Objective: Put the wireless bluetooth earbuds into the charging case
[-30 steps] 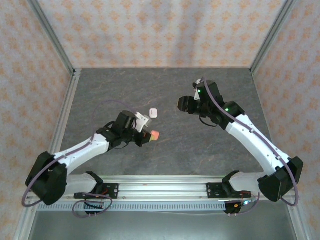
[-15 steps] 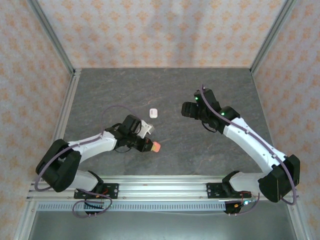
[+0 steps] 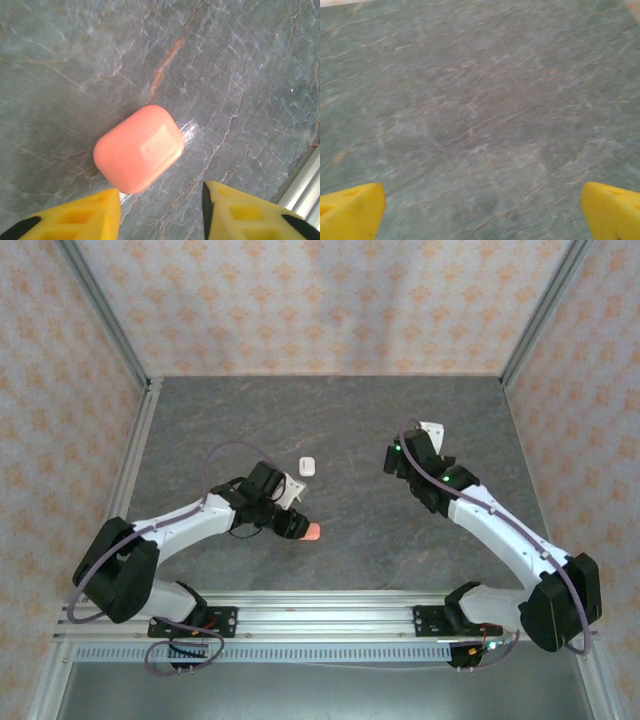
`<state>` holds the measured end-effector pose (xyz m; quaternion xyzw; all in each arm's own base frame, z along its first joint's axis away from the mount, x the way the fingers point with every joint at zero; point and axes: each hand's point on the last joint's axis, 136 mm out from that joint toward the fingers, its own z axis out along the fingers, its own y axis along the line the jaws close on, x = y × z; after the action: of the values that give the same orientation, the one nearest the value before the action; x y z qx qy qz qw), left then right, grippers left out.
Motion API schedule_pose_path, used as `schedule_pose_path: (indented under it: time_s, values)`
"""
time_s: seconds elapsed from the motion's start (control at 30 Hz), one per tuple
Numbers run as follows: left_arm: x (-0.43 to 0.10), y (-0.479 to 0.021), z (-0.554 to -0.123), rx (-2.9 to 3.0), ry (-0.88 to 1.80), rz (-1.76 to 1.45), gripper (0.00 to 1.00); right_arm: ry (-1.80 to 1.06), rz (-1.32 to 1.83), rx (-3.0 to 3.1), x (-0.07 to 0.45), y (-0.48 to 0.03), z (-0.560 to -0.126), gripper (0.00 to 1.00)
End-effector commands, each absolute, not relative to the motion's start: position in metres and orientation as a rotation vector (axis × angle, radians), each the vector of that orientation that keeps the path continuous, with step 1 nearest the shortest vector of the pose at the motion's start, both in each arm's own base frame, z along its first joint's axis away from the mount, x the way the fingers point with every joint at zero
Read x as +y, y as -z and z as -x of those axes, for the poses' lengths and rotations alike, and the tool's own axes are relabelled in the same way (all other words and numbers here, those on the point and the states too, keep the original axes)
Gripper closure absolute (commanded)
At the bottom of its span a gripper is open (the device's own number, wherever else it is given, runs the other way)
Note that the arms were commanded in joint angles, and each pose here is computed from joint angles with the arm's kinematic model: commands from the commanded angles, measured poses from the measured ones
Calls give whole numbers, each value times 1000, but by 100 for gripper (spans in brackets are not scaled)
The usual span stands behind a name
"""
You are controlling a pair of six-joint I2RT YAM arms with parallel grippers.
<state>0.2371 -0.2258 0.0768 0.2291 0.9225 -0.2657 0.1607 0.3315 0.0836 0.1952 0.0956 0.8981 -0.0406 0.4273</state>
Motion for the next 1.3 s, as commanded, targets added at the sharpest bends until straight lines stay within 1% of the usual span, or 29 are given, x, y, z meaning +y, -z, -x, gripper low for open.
schedule_pose_path:
  time_s: [0.0, 0.2, 0.3, 0.4, 0.5, 0.57, 0.7, 0.77, 0.87, 0.97, 1.07, 1.13, 1.27]
  values:
    - [-214, -98, -249, 2589, 606, -676, 50, 212, -325, 2107, 50, -216, -336, 1]
    - [-194, -131, -279, 2507, 402, -649, 41, 306, -431, 2001, 2, -213, -339, 1]
    - [-173, -153, -307, 2448, 247, -563, 29, 408, -421, 1918, -17, -204, -340, 1]
    - [-147, -175, -339, 2376, 119, -429, 15, 492, -360, 1853, -26, -192, -342, 1]
    - [-103, -195, -371, 2292, -46, -243, 1, 520, -348, 1830, -33, -181, -342, 1]
    - [-71, -207, -387, 2223, -147, -121, 0, 511, -355, 1848, -38, -172, -344, 1]
    - [-32, -209, -407, 2116, -245, 27, 0, 465, -401, 1849, -44, -156, -347, 1]
    - [-27, -196, -416, 2099, -204, 38, 0, 448, -422, 1830, -48, -149, -348, 1]
    - [-11, -175, -421, 2082, -242, 84, 0, 417, -462, 1798, -53, -141, -348, 1]
    - [5, -161, -418, 2036, -268, 120, 0, 415, -507, 1790, -62, -132, -348, 1]
    - [8, -148, -416, 2031, -248, 109, 0, 419, -538, 1769, -71, -132, -349, 1]
    - [7, -154, -415, 1982, -243, 87, 0, 385, -562, 1768, -75, -131, -353, 1]
    - [18, -160, -410, 1912, -248, 143, 0, 300, -596, 1757, -77, -123, -358, 1]
